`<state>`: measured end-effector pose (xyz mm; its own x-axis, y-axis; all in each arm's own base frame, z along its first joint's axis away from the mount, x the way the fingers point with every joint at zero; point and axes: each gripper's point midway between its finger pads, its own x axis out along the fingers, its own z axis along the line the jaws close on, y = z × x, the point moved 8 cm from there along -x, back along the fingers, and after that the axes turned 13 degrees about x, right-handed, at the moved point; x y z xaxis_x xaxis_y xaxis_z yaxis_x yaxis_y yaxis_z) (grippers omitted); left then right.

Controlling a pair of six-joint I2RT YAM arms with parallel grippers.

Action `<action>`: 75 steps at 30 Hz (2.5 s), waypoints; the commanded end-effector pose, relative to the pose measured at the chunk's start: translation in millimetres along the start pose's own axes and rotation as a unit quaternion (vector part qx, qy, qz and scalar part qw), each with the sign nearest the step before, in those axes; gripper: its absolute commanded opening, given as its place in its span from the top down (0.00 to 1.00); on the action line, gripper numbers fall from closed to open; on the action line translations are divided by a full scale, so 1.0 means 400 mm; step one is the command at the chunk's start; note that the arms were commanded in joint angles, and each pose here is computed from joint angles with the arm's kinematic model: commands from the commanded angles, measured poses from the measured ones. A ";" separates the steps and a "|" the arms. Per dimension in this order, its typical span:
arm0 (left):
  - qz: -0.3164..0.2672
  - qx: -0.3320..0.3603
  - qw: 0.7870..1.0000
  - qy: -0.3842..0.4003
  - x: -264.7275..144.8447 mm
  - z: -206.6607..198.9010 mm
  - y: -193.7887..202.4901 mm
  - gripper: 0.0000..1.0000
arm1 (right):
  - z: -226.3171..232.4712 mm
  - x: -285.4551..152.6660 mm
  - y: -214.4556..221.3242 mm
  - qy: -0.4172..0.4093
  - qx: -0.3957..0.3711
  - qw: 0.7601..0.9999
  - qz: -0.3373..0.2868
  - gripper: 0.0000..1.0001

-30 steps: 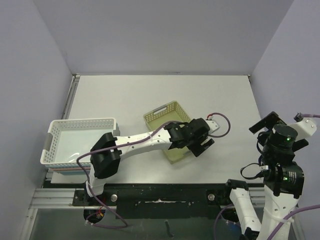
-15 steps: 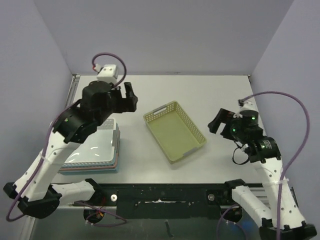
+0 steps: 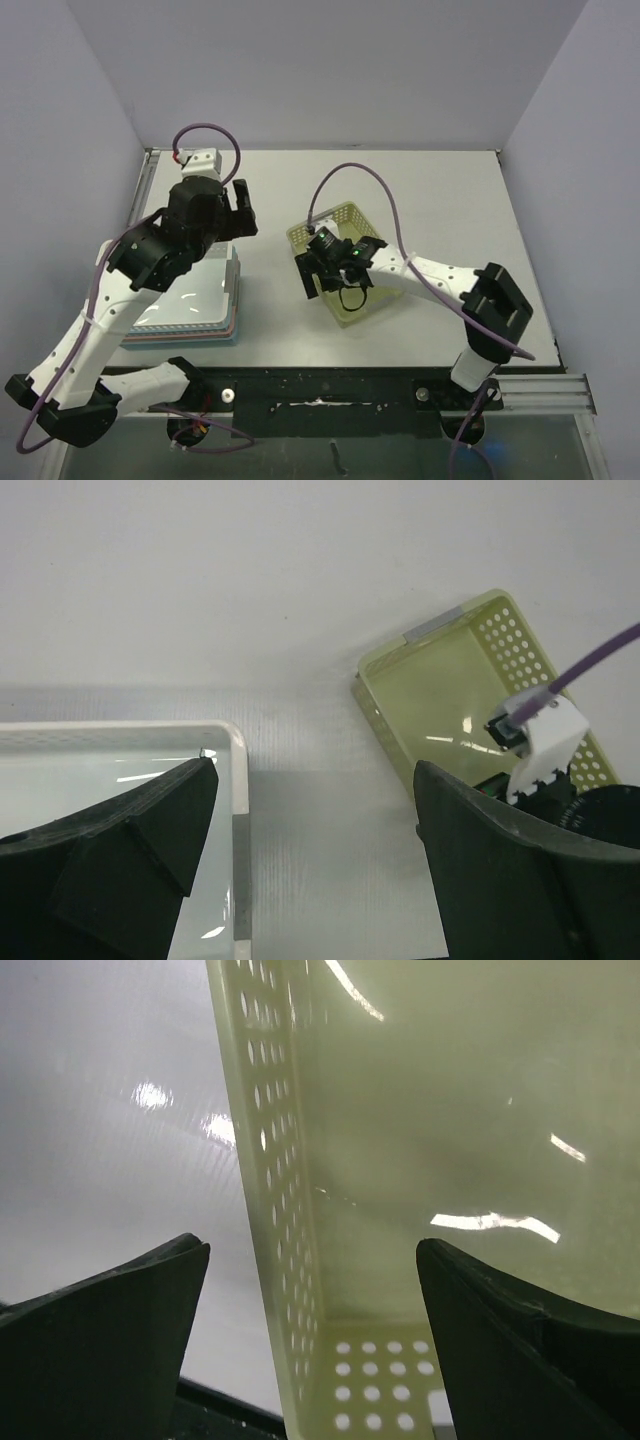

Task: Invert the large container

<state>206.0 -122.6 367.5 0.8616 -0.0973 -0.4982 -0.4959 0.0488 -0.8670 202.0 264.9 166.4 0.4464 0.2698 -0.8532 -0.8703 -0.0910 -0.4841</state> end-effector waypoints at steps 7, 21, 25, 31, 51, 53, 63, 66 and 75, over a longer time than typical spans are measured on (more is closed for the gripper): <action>-0.047 -0.025 0.998 -0.017 -0.035 0.032 -0.013 0.20 | 0.092 0.037 -0.099 -0.018 -0.002 0.999 -0.041 0.97; -0.048 -0.017 0.999 0.018 -0.031 0.013 -0.017 0.21 | -0.057 -0.212 -0.294 -0.330 0.249 0.904 -0.104 1.00; -0.033 -0.004 0.999 0.036 -0.014 -0.004 -0.008 0.21 | -0.133 -0.254 -0.282 -0.434 0.310 0.840 -0.100 1.00; -0.021 0.002 0.998 0.057 0.002 -0.022 -0.001 0.21 | -0.190 -0.219 -0.231 -0.453 0.344 0.819 -0.073 1.00; 0.003 0.012 0.997 0.078 0.009 -0.033 0.024 0.21 | -0.607 -0.174 0.019 -0.322 0.484 0.806 -0.108 0.70; 0.005 0.015 0.997 0.080 0.013 -0.035 0.025 0.21 | -0.647 -0.184 0.038 -0.298 0.507 0.800 -0.119 0.69; 0.027 0.027 0.999 0.035 0.012 -0.016 0.018 0.21 | -0.716 -0.284 0.000 -0.062 0.531 0.819 -0.208 0.11; 0.035 0.031 0.999 -0.002 0.000 0.009 0.025 0.21 | -0.719 -0.335 -0.020 -0.004 0.515 0.823 -0.239 0.10; 0.076 0.015 0.994 -0.070 -0.018 0.058 0.092 0.21 | -0.396 -0.276 -0.147 -0.023 0.320 0.925 -0.203 0.07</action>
<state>194.4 -113.1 336.4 0.7763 -0.0321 -0.6296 -0.6202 0.1400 -0.7718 227.9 26.8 257.0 0.7982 0.1786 -0.5753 -0.4978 0.7334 -0.4629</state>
